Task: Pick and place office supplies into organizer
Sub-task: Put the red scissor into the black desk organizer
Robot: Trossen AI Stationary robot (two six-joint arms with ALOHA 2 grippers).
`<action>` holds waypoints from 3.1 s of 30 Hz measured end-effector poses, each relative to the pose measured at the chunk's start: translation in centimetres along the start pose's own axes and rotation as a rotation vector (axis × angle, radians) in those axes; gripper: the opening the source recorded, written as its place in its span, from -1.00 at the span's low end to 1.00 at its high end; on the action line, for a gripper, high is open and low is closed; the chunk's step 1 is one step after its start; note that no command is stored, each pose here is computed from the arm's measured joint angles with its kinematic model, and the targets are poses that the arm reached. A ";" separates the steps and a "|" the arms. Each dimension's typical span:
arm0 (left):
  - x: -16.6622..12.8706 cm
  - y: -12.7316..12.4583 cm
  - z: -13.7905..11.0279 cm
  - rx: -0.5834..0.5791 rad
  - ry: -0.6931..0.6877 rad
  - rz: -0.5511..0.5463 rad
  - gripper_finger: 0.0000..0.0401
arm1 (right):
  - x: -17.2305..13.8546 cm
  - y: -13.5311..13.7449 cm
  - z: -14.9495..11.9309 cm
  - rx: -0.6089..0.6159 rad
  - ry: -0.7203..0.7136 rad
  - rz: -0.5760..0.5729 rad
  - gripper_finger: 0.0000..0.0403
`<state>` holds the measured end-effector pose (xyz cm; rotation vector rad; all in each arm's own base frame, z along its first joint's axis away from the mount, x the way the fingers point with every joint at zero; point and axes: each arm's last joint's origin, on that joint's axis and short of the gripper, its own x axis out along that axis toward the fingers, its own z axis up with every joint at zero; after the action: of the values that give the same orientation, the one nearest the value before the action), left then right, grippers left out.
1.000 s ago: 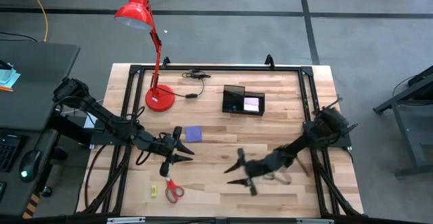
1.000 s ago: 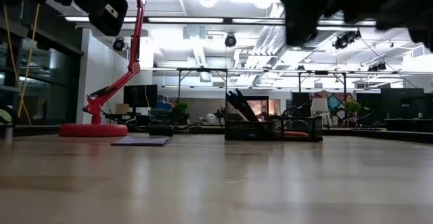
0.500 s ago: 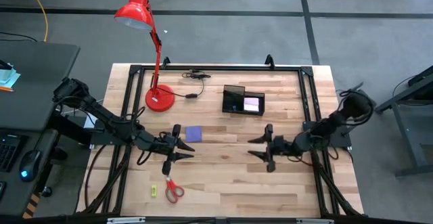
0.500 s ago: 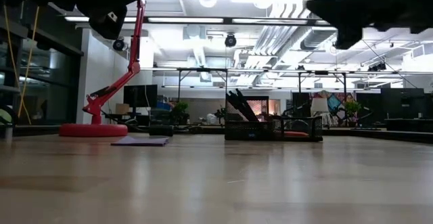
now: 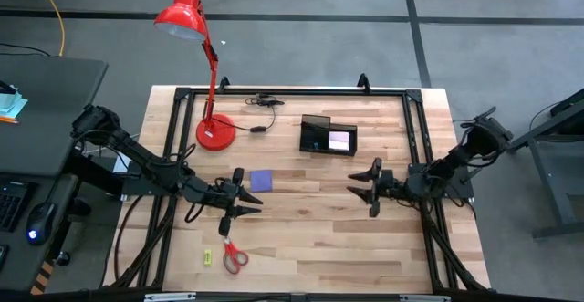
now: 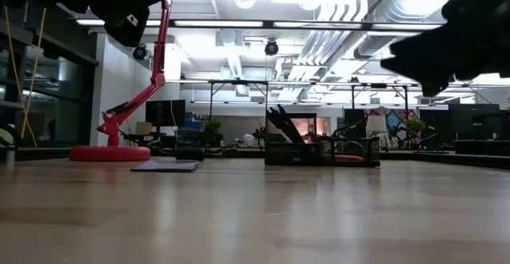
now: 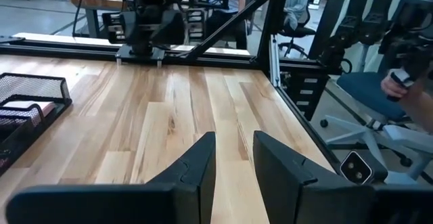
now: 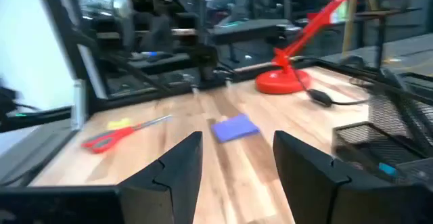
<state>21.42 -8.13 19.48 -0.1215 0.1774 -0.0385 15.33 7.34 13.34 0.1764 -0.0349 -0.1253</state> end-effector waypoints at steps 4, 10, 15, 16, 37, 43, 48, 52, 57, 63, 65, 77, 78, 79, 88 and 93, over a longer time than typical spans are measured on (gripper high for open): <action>0.0 0.0 0.0 0.003 -0.005 0.001 -0.57 | 0.3 -0.3 0.5 -0.040 -0.019 0.039 -0.13; 0.0 0.0 0.0 0.004 0.000 0.010 -0.57 | 0.4 -1.2 2.0 -0.077 -0.051 0.059 -0.13; 0.0 0.0 0.0 0.001 0.001 0.010 -0.57 | -0.5 -2.2 3.2 -0.068 -0.013 0.040 -0.12; 0.0 0.0 -0.1 0.002 0.004 0.011 -0.57 | -0.8 -2.4 3.5 -0.057 -0.014 0.036 -0.12; 0.0 0.1 -0.2 0.011 0.021 0.014 -0.58 | -5.2 -4.7 4.8 -0.046 -0.009 0.070 -0.12; 0.0 0.1 -0.3 0.016 0.031 0.016 -0.58 | -5.4 -4.8 5.0 -0.129 -0.019 0.057 -0.12; 0.0 0.2 -0.9 0.059 0.084 0.024 -0.58 | -5.4 -5.1 5.1 -0.208 -0.025 -0.044 -0.12; -0.1 0.2 -1.3 0.077 0.131 0.013 -0.58 | -5.4 -5.2 5.1 -0.154 -0.027 -0.062 -0.12; -0.1 0.3 -1.3 0.082 0.140 0.006 -0.58 | -5.4 -5.2 5.1 -0.063 -0.029 -0.061 -0.12; -0.4 0.0 -1.0 0.179 0.137 -0.112 -0.57 | -5.4 -5.2 5.1 -0.046 -0.029 -0.061 -0.11; -0.4 -0.2 -1.0 0.190 0.144 -0.168 -0.57 | -5.4 -5.2 5.1 -0.046 -0.030 -0.061 -0.11; -2.0 -2.3 -3.4 0.533 0.306 -0.331 -0.57 | -5.4 -5.2 5.1 -0.046 -0.030 -0.060 -0.11; -2.1 -2.6 -3.4 0.544 0.302 -0.311 -0.57 | -5.4 -5.2 5.1 -0.046 -0.030 -0.060 -0.11; -2.2 -2.8 -3.3 0.553 0.307 -0.296 -0.57 | -5.4 -5.2 5.1 -0.046 -0.030 -0.060 -0.11; -1.9 -4.6 -1.8 0.474 0.495 -0.353 -0.57 | -5.4 -5.2 5.1 -0.046 -0.030 -0.060 -0.12; -0.6 -5.6 -1.8 0.434 0.567 -0.397 -0.57 | -5.4 -5.2 5.1 -0.046 -0.030 -0.060 -0.12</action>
<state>20.33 -13.86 18.48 0.2951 0.7031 -0.5073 9.13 2.11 17.32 0.1295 -0.0565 -0.1885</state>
